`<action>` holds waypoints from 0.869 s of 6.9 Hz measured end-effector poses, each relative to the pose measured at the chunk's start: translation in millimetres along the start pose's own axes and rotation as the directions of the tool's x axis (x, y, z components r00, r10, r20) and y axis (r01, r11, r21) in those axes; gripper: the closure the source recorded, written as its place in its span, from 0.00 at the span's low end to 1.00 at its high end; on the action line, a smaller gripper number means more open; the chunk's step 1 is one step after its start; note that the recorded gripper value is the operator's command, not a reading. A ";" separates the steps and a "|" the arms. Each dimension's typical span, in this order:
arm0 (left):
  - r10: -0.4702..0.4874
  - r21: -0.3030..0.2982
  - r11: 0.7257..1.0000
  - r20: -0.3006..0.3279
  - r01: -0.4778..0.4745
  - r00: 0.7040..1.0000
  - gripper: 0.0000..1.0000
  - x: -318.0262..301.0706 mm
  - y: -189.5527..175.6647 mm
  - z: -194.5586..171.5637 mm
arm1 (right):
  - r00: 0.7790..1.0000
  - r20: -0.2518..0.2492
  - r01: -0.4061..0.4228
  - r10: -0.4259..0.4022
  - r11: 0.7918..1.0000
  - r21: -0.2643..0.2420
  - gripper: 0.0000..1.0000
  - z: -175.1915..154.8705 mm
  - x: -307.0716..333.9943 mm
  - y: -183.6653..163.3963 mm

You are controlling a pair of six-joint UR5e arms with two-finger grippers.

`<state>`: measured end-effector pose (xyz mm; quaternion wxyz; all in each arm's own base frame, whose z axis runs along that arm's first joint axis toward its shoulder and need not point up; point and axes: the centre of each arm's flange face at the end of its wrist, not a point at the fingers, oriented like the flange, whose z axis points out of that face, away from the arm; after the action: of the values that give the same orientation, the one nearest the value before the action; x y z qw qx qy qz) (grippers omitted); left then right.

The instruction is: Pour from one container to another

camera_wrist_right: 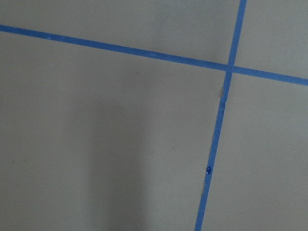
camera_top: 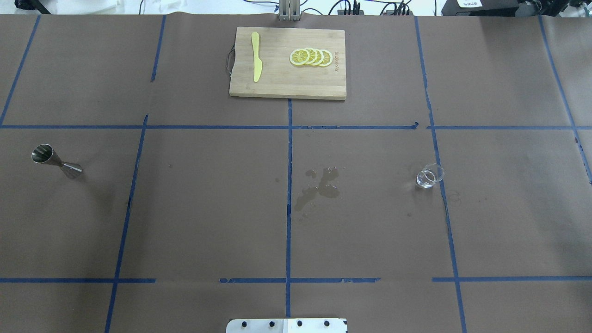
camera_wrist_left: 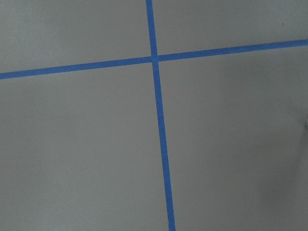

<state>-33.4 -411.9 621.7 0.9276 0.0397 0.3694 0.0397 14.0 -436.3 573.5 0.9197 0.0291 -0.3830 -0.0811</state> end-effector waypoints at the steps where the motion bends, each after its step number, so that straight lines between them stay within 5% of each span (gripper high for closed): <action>1: 0.002 -0.017 1.000 0.004 -0.002 1.000 0.00 -11.5 3.8 -8.1 | 1.000 0.001 -0.001 0.001 1.000 -0.001 0.00 -0.5 -0.6 -0.1; 6: -0.069 -0.025 0.997 -0.003 0.069 0.998 0.00 -42.1 2.5 -37.0 | 1.000 0.023 -0.002 0.002 1.000 0.000 0.00 -1.1 -3.3 -1.1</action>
<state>-89.5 -412.2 623.9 0.9280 0.0152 0.3720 0.0123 12.4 -436.8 570.3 0.9153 0.0281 -0.3936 -0.0806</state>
